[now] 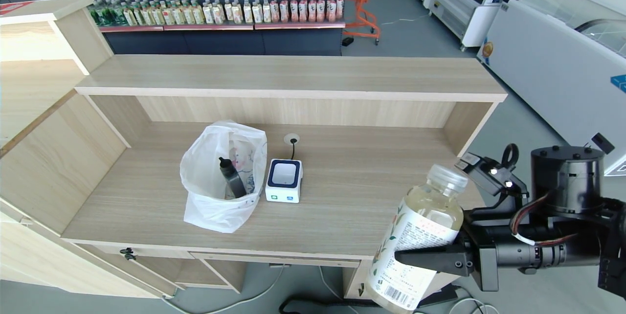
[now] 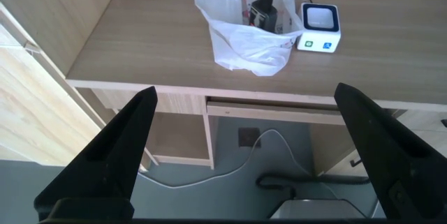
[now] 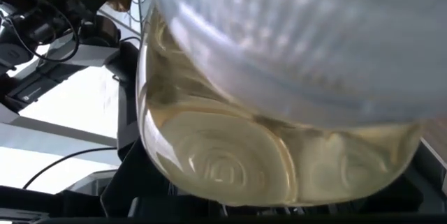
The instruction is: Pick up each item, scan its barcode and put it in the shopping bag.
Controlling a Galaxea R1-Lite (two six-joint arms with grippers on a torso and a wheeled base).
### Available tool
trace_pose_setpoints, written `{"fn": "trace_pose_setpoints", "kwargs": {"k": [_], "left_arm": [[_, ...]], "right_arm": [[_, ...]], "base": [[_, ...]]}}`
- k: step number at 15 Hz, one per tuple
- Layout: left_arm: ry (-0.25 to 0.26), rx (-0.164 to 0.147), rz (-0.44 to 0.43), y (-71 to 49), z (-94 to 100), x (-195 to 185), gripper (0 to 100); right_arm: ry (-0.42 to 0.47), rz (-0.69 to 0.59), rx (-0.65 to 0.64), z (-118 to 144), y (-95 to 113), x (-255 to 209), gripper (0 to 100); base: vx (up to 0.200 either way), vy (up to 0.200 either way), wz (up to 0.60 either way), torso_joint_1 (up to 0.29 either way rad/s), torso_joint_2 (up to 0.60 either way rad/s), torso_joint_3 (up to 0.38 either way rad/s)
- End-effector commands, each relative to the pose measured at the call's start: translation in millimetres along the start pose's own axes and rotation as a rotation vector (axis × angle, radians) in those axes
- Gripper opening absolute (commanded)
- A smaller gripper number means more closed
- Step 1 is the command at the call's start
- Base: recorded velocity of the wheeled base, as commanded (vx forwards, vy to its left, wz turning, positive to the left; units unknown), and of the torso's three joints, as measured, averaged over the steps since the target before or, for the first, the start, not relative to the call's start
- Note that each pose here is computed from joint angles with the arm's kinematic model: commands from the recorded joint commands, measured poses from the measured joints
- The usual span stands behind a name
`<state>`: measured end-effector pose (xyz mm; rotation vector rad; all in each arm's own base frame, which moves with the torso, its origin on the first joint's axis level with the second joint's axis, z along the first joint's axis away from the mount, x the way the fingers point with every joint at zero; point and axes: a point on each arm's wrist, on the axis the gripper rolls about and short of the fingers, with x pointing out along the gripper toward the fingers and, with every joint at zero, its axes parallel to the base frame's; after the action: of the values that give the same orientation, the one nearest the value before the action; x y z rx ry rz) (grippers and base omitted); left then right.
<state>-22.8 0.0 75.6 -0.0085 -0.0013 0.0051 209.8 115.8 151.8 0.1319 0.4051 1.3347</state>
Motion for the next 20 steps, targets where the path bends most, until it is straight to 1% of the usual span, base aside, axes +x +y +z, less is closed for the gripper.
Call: {"fn": "trace_pose_setpoints", "kwargs": {"k": [1,11,14,15,16,17,20], "left_arm": [[0.001,-0.001,0.0,0.0,0.1,0,100],[0.001,-0.001,0.001,0.0,0.1,0,100],[0.001,-0.001,0.001,0.0,0.1,0,100],[0.001,-0.001,0.001,0.0,0.1,0,100],[0.001,-0.001,0.001,0.0,0.1,0,100],[0.001,-0.001,0.0,0.0,0.1,0,100],[0.001,-0.001,0.001,0.0,0.1,0,100]], "right_arm": [[0.002,0.004,0.0,0,-1,1,0],[-0.001,0.003,-0.034,0,0,0,0],[-0.008,0.0,-0.074,2,3,-2,0],[-0.016,-0.021,-0.112,4,2,-5,0],[-0.018,-0.024,-0.117,4,2,-5,0],[-0.046,-0.189,-0.228,13,-8,-17,0],[-0.082,-0.543,-0.316,23,-9,-36,0]], "base": [[0.0,0.0,0.0,0.0,0.0,0.0],[0.0,0.0,0.0,0.0,0.0,0.0],[0.0,0.0,0.0,0.0,0.0,0.0],[0.0,0.0,0.0,0.0,0.0,0.0],[0.0,0.0,0.0,0.0,0.0,0.0],[0.0,0.0,0.0,0.0,0.0,0.0],[0.0,0.0,0.0,0.0,0.0,0.0]]}}
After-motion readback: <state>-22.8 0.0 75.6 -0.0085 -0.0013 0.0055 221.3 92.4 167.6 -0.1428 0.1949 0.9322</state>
